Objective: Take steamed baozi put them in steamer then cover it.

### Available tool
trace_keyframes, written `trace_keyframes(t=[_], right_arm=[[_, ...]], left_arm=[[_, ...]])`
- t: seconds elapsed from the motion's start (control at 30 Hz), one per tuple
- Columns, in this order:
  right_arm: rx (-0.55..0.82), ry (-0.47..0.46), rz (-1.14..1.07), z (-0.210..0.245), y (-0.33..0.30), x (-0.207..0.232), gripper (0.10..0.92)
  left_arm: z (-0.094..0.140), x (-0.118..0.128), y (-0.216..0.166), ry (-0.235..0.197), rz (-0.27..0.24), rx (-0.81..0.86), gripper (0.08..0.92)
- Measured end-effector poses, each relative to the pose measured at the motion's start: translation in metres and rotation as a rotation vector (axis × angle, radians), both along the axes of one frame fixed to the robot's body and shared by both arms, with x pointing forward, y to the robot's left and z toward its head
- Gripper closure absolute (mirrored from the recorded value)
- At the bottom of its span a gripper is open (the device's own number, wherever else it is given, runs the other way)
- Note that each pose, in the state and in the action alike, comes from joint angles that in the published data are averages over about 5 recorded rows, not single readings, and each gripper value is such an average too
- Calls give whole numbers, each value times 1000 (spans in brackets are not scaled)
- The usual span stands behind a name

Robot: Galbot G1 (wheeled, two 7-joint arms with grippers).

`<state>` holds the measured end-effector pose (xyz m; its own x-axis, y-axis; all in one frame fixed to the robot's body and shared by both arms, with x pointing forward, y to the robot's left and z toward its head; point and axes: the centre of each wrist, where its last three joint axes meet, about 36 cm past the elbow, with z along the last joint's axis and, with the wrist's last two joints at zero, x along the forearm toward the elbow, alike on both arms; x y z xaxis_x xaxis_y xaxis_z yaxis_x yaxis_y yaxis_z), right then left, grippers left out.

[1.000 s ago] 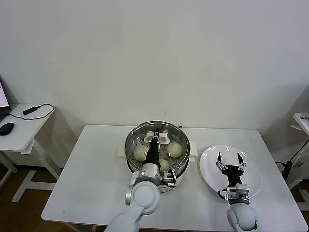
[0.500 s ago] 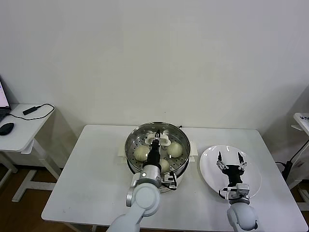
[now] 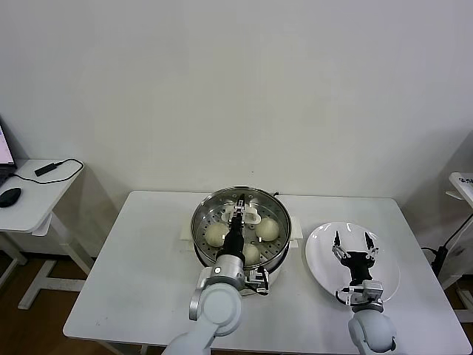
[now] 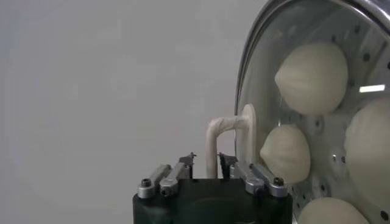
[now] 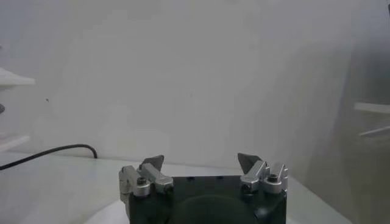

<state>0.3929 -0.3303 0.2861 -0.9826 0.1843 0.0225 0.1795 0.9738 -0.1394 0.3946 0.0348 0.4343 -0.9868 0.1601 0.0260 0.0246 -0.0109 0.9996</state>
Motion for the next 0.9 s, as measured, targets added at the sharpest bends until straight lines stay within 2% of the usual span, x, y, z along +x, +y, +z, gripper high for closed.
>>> trace_keyframes(t=[0.23, 0.37, 0.7, 0.9], right_arm=[[1, -1, -1, 2, 1, 3, 200], [4, -1, -2, 2, 3, 4, 200], [10, -3, 2, 2, 4, 2, 200], [8, -6, 2, 4, 0, -1, 200]], left_arm=[[12, -19, 9, 11, -30, -37, 268], [20, -31, 18, 14, -49, -59, 190], [40, -60, 44, 25, -77, -122, 177], [54, -70, 68, 31, -71, -203, 177]])
